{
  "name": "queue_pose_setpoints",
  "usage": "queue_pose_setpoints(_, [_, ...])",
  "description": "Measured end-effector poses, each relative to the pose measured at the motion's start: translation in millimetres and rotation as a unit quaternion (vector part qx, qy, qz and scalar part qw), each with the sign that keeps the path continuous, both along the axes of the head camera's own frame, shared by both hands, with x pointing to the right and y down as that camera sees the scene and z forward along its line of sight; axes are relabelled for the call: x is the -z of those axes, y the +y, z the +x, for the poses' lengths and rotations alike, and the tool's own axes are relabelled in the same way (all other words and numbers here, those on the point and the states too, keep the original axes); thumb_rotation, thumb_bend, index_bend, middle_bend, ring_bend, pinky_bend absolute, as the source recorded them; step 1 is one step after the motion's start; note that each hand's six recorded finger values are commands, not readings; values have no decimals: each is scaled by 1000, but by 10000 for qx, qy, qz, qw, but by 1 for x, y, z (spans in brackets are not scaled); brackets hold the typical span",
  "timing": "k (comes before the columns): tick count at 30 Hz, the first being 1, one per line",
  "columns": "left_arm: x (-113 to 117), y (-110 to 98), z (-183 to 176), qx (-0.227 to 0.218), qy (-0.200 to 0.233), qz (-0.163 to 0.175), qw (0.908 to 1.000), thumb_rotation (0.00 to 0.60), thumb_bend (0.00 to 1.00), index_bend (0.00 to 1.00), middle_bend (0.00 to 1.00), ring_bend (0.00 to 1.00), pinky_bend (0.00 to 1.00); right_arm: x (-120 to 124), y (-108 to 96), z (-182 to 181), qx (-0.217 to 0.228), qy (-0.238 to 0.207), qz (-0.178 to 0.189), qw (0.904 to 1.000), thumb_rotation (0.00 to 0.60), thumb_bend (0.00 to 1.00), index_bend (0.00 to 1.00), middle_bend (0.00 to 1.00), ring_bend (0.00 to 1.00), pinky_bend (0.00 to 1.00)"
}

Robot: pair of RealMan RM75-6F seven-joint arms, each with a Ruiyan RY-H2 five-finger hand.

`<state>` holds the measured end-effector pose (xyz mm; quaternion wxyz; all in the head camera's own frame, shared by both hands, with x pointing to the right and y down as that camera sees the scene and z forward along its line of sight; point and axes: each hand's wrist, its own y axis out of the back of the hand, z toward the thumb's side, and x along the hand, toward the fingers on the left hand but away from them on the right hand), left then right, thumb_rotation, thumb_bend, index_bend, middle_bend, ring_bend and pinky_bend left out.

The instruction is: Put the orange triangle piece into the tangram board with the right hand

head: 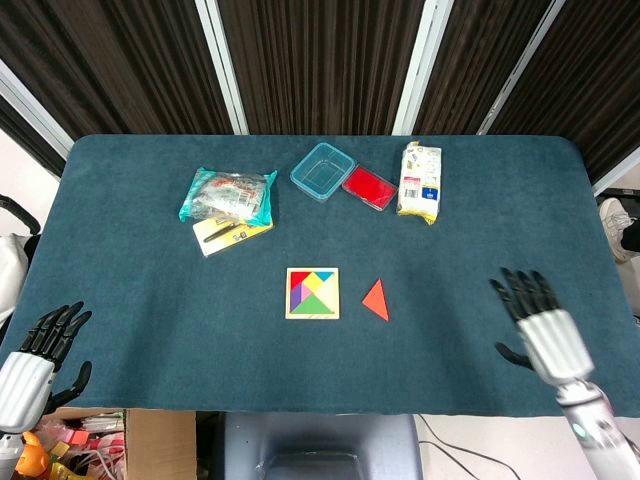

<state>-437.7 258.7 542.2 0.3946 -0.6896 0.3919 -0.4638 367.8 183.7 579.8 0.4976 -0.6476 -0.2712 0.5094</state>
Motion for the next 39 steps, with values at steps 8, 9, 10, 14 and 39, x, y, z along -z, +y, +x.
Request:
queue_pose_setpoints(8, [1, -1, -4, 78, 81, -12, 9999, 600, 510, 0, 14, 40, 118, -56, -49, -75, 1429, 65, -374, 9890, 600, 305, 242, 0, 0, 0])
queue_pose_setpoints(9, [1, -1, -4, 88, 89, -8, 9999, 600, 509, 0, 15, 40, 118, -64, -50, -81, 1468, 8, -542, 9877, 600, 306, 251, 0, 0, 0])
queue_pose_setpoints(10, [2, -1, -5, 97, 92, 6, 9999, 600, 509, 0, 15, 40, 118, -71, -51, -84, 1489, -30, -669, 9866, 600, 306, 256, 0, 0, 0])
queue_pose_setpoints(14, [1, -2, -8, 130, 69, 12, 9999, 600, 511, 0, 15, 40, 118, -97, -61, -98, 1767, 56, -957, 9796, 600, 318, 283, 0, 0, 0])
queue_pose_setpoints(39, [-3, -7, -12, 256, 10, -33, 9997, 600, 511, 0, 15, 40, 118, -151, -71, -152, 2530, 784, -1244, 9562, 600, 394, 347, 0, 0, 0])
